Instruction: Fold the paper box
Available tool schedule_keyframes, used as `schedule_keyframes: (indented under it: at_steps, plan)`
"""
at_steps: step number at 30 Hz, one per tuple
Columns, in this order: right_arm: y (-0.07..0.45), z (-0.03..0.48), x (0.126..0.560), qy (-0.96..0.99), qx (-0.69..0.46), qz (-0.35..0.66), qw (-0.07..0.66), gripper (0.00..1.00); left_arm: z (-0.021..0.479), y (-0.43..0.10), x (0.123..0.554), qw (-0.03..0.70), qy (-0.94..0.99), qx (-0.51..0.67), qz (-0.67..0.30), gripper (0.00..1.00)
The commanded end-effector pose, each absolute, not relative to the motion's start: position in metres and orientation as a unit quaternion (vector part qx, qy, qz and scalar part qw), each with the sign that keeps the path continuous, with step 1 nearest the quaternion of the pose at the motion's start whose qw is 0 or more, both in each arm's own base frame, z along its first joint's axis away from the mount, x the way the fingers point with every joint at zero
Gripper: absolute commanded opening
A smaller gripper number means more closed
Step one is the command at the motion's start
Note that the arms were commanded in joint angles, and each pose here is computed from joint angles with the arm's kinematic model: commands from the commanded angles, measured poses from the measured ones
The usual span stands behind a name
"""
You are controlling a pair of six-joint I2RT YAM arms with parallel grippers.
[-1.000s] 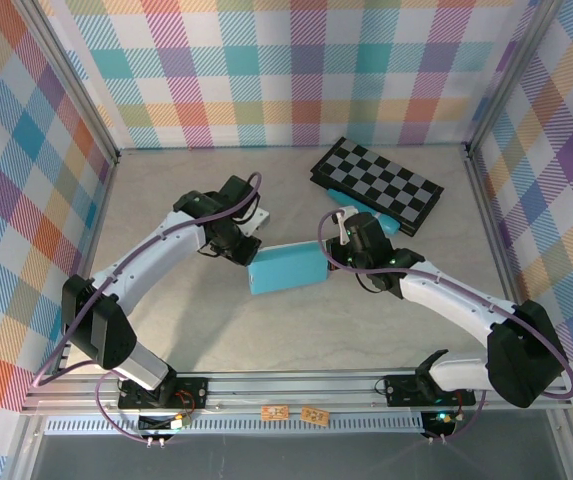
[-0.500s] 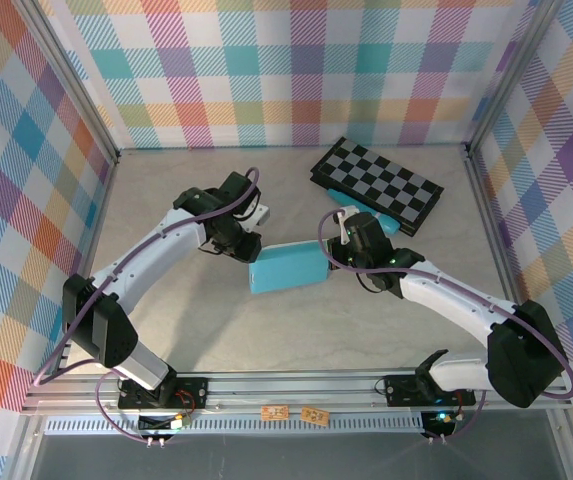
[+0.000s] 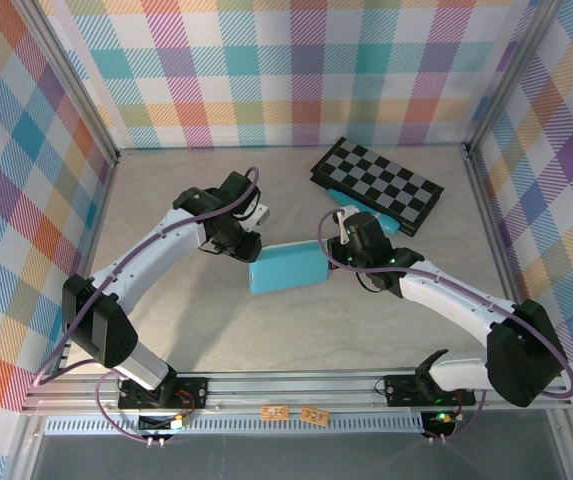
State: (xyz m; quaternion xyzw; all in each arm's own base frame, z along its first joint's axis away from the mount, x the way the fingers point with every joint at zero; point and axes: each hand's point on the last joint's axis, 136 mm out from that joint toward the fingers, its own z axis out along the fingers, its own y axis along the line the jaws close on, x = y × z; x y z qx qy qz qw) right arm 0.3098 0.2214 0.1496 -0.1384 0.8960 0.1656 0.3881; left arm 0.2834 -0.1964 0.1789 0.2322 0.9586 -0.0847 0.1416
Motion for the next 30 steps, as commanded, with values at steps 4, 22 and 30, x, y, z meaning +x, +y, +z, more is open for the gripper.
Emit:
schedule_keyframes:
  at_steps: [4, 22, 30]
  plan:
    - [0.212, 0.112, 0.287, 0.928, -0.148, 0.137, 0.312, 0.0, 0.197, -0.188, 0.282, 0.164, 0.956, 0.229, -0.079, 0.26]
    - [0.212, 0.114, 0.288, 0.929, -0.145, 0.138, 0.313, 0.0, 0.192, -0.193, 0.279, 0.149, 0.962, 0.209, -0.097, 0.07]
    - [0.214, 0.119, 0.29, 0.928, -0.134, 0.138, 0.319, 0.0, 0.189, -0.201, 0.282, 0.146, 0.972, 0.138, -0.121, 0.02]
